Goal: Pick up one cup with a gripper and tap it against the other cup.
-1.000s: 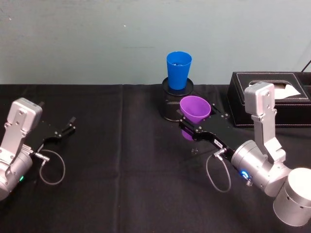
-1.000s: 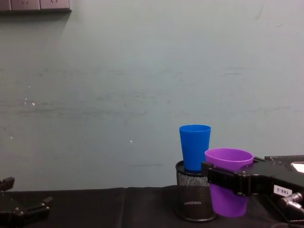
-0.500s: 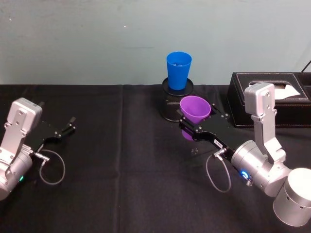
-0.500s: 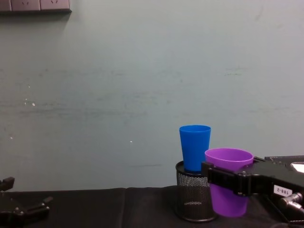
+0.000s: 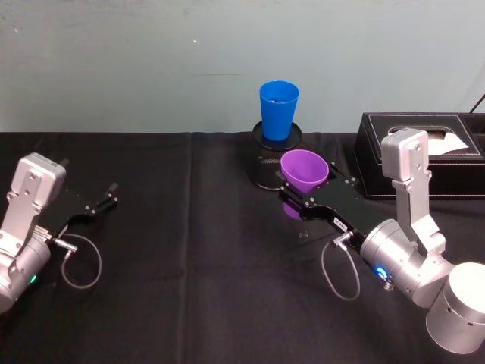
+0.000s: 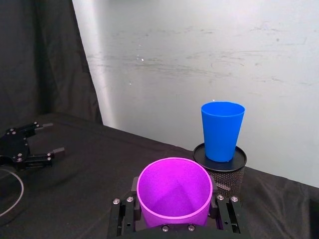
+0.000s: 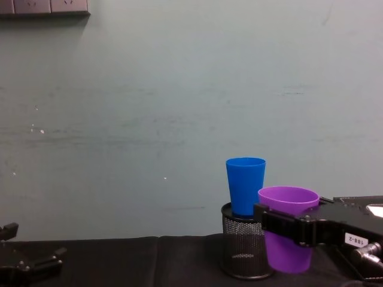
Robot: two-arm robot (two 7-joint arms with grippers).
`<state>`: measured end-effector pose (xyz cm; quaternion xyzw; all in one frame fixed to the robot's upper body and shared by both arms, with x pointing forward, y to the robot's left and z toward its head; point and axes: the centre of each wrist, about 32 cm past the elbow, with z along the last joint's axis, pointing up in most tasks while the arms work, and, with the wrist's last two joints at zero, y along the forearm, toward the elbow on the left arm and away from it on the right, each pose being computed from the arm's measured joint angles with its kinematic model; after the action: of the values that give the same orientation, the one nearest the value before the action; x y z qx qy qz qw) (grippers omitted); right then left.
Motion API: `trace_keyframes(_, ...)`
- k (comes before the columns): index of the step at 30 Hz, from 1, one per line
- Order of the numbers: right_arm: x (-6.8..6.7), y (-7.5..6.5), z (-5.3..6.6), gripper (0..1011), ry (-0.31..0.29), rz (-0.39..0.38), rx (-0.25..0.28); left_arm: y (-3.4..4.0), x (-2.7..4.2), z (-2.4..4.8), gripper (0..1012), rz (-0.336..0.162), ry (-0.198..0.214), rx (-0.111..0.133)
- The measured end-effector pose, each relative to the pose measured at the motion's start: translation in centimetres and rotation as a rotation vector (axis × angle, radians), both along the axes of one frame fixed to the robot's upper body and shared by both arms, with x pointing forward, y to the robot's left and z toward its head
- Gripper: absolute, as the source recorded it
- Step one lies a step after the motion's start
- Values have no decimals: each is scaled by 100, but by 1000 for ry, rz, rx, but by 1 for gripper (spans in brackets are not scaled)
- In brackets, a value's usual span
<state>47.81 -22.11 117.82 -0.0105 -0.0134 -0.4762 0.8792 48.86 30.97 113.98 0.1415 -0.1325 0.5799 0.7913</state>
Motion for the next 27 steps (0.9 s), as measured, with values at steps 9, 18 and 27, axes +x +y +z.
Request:
trace_keyframes(9, 0, 0, 0, 739, 0, 0, 0, 0, 0, 0, 1000, 0, 0, 0)
trace_keyframes(18, 0, 0, 0, 739, 0, 0, 0, 0, 0, 0, 1000, 0, 0, 0)
trace_keyframes(27, 0, 0, 0, 739, 0, 0, 0, 0, 0, 0, 1000, 0, 0, 0)
